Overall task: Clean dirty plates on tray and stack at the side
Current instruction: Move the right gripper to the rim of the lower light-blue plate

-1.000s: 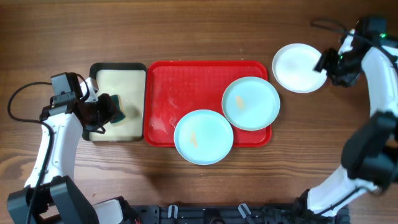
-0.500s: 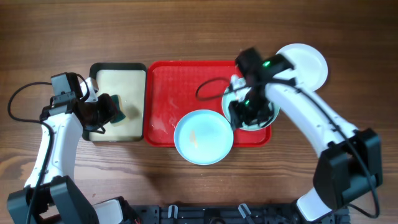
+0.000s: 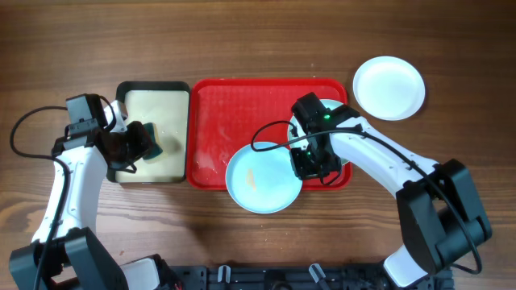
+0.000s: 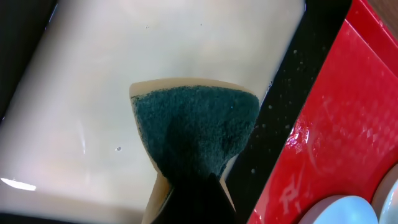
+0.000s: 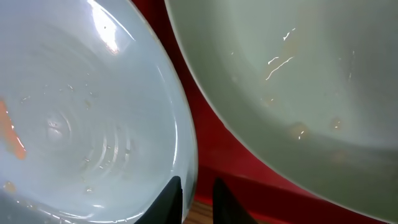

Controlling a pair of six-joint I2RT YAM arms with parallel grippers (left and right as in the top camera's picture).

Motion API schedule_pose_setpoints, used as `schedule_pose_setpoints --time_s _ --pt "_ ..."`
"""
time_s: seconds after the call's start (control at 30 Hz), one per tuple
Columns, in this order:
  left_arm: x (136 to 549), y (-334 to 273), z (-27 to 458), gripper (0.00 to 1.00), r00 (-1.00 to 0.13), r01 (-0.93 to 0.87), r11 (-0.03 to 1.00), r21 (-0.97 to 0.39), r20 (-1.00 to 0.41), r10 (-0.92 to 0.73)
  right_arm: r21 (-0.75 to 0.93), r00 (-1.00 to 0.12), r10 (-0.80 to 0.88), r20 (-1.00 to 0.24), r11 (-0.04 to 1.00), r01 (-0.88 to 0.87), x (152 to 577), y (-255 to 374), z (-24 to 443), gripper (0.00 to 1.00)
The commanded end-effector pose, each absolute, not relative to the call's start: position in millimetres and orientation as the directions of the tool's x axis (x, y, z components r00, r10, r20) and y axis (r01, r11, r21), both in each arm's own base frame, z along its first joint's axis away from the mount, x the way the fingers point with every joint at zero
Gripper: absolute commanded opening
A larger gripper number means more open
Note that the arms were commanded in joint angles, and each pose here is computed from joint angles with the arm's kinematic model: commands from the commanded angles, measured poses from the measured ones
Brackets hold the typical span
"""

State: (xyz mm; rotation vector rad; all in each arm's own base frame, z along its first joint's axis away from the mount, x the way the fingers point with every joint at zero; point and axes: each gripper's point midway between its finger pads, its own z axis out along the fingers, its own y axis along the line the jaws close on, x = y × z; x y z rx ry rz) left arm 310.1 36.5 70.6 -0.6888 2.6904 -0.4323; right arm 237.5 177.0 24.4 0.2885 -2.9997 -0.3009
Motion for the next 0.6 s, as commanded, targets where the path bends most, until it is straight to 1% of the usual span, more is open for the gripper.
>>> schedule_pose_setpoints --time_s 0.0,0.13,0.17,0.2,0.23,0.33,0.4,0.5,0.57 --pt "311 34 73 0.04 -0.834 -0.387 0.845 -0.369 -0.250 -0.491 0.213 -0.979 -0.165 0.117 0.967 -0.137 232 178 19 0.17" --pt "311 34 73 0.04 -0.834 -0.387 0.845 -0.369 -0.250 -0.491 0.238 -0.985 -0.128 0.117 0.966 -0.097 229 182 10 0.17" --pt "311 34 73 0.04 -0.834 -0.387 0.845 -0.369 -0.250 -0.491 0.261 -0.985 -0.132 0.115 0.960 -0.098 229 186 9 0.15" --pt "311 34 73 0.04 -0.834 -0.387 0.845 -0.369 -0.251 -0.491 0.286 -0.984 -0.135 0.113 0.953 -0.098 229 190 10 0.08" --pt "311 34 73 0.04 -0.834 -0.387 0.845 -0.369 -0.251 -0.491 0.309 -0.984 -0.137 0.113 0.946 -0.096 229 194 11 0.04" --pt "311 34 73 0.04 -0.834 -0.387 0.845 -0.369 -0.251 -0.491 0.359 -0.987 -0.135 0.082 0.928 -0.097 235 204 19 0.04" --pt "311 34 73 0.04 -0.834 -0.387 0.845 -0.369 -0.250 -0.491 0.382 -0.992 -0.121 0.027 0.919 -0.102 249 212 30 0.04" --pt "311 34 73 0.04 -0.834 -0.387 0.845 -0.369 -0.250 -0.491 0.411 -0.990 -0.116 -0.085 0.901 -0.141 275 224 46 0.04" --pt "311 34 73 0.04 -0.834 -0.387 0.845 -0.369 -0.250 -0.491 0.406 -0.980 -0.071 -0.183 0.903 -0.142 300 229 50 0.04"
